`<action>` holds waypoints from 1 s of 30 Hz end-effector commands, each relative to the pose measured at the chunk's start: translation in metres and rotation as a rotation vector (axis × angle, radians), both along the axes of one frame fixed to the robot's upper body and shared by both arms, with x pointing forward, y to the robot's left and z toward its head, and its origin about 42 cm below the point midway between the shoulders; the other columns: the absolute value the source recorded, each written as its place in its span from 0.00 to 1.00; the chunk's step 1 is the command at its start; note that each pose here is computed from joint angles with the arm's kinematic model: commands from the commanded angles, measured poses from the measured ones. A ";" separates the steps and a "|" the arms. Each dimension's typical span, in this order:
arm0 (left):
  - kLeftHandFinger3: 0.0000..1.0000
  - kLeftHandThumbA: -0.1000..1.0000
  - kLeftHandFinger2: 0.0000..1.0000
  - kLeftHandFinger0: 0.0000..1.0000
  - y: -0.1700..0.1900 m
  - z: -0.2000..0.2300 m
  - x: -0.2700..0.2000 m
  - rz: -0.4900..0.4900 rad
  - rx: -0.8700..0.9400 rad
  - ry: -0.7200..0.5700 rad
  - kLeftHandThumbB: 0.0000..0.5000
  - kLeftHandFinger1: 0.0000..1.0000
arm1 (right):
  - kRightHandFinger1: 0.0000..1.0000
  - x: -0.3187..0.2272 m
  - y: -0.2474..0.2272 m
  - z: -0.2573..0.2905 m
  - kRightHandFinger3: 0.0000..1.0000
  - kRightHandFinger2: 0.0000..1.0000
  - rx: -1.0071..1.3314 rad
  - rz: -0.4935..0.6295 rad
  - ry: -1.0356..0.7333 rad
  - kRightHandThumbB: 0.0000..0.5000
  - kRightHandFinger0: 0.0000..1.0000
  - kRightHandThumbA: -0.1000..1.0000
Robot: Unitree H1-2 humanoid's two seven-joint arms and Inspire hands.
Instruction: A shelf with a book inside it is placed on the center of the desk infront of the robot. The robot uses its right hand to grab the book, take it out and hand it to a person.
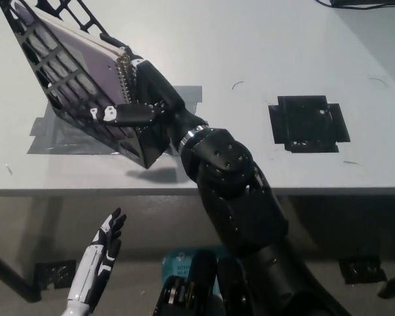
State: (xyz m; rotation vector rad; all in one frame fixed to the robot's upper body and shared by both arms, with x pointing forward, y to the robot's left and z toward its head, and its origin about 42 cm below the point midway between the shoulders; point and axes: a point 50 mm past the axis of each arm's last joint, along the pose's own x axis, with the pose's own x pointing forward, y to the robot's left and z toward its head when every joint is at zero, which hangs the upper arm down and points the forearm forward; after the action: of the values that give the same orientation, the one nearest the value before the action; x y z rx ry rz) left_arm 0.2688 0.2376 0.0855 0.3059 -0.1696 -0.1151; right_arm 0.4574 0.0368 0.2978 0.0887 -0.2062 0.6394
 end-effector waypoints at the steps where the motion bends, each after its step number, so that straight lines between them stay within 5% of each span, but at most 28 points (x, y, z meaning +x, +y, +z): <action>1: 1.00 1.00 1.00 1.00 0.001 0.012 0.004 -0.019 0.009 -0.072 0.57 1.00 | 1.00 -0.004 0.024 0.035 1.00 1.00 0.049 0.076 -0.046 0.72 1.00 0.96; 7: 1.00 1.00 1.00 1.00 0.001 0.012 0.004 -0.020 0.006 -0.070 0.58 1.00 | 1.00 -0.002 0.028 0.033 1.00 1.00 0.038 0.072 -0.039 0.67 1.00 0.96; 18: 1.00 1.00 1.00 1.00 -0.002 0.014 0.007 -0.022 -0.012 -0.065 0.56 1.00 | 1.00 0.012 0.024 0.012 1.00 1.00 0.013 0.051 0.024 0.79 1.00 0.96; 23: 1.00 1.00 1.00 1.00 -0.001 0.015 0.009 -0.026 0.000 -0.084 0.52 1.00 | 1.00 0.017 0.022 0.004 1.00 1.00 0.027 0.042 0.058 0.71 1.00 0.92; 30: 1.00 1.00 1.00 1.00 -0.002 0.016 0.012 -0.023 0.000 -0.080 0.61 1.00 | 1.00 0.024 0.017 -0.006 1.00 1.00 0.003 0.026 0.060 0.68 1.00 0.94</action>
State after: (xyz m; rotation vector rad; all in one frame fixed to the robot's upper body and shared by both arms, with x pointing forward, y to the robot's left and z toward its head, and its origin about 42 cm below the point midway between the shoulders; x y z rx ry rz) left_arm 0.2759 0.2363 0.0909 0.2996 -0.1904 -0.1179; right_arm 0.4782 0.0400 0.2571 0.0950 -0.0262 0.6188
